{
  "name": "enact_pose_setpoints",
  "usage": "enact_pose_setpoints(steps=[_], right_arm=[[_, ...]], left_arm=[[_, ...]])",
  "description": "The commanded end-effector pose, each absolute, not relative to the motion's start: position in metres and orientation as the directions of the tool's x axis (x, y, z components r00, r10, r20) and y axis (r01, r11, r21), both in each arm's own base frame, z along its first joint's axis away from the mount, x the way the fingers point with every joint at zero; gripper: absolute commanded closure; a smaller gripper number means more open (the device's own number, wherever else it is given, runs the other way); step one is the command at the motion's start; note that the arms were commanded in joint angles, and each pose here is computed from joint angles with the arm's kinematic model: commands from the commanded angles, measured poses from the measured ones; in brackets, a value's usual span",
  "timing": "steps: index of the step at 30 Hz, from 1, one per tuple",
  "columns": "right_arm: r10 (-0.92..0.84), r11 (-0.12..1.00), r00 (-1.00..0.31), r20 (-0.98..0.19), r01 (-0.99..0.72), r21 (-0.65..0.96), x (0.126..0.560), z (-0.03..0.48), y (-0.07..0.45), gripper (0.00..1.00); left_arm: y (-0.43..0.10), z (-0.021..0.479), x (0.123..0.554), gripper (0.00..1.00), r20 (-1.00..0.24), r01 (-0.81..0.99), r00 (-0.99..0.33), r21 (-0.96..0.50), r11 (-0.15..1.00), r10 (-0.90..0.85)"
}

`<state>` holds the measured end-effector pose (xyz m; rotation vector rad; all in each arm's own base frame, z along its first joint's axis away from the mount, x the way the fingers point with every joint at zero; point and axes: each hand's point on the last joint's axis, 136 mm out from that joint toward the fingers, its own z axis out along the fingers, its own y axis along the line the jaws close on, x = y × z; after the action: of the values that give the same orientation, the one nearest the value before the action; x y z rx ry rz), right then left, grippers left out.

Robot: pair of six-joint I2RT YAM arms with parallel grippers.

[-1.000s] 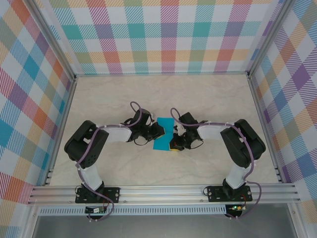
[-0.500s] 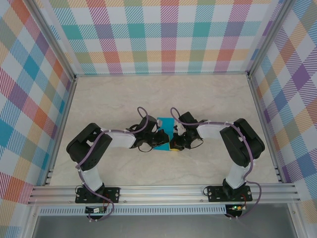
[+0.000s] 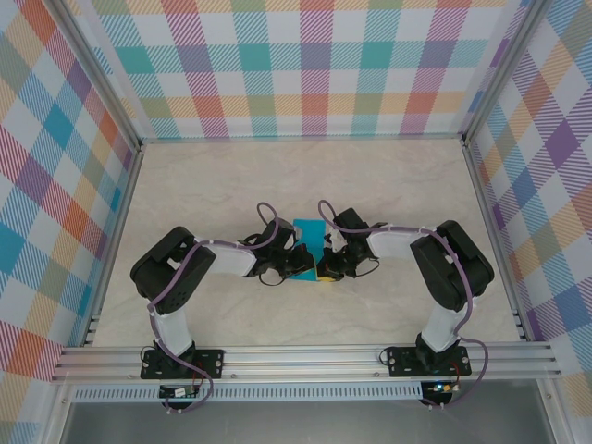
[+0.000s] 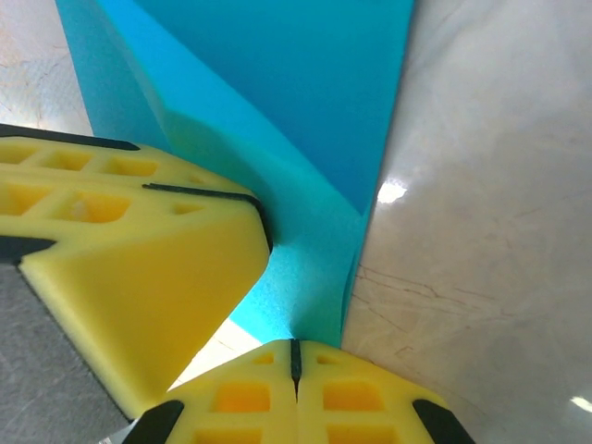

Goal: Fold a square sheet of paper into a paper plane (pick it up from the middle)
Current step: Fold the triangle a second time at the center of the table.

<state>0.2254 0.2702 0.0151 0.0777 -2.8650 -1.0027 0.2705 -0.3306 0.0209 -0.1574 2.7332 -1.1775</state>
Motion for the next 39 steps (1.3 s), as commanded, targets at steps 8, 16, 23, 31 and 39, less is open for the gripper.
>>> enact_pose_setpoints(steps=[8, 16, 23, 31, 39], right_arm=[[-0.066, 0.776, -0.997, 0.032, -0.031, 0.629, 0.242, 0.025, 0.278, 0.97], [-0.069, 0.726, -0.997, -0.027, -0.069, 0.684, 0.245, 0.045, 0.285, 0.97], [-0.069, 0.731, -0.997, -0.040, -0.078, 0.678, 0.245, 0.045, 0.284, 0.97], [-0.071, 0.778, -0.997, 0.023, -0.040, 0.627, 0.239, 0.014, 0.276, 0.99], [-0.075, 0.856, -0.995, 0.068, -0.029, 0.516, 0.230, -0.013, 0.255, 0.99]], left_arm=[[-0.317, -0.003, 0.257, 0.97, -0.069, -0.079, -0.984, -0.660, 0.747, -0.165], [-0.317, -0.004, 0.257, 0.97, -0.066, -0.083, -0.984, -0.659, 0.747, -0.167], [-0.317, -0.004, 0.257, 0.98, -0.068, -0.081, -0.984, -0.660, 0.747, -0.167], [-0.318, -0.003, 0.259, 0.98, -0.071, -0.079, -0.983, -0.663, 0.744, -0.168], [-0.316, -0.001, 0.262, 0.98, -0.091, -0.069, -0.981, -0.660, 0.748, -0.171]])
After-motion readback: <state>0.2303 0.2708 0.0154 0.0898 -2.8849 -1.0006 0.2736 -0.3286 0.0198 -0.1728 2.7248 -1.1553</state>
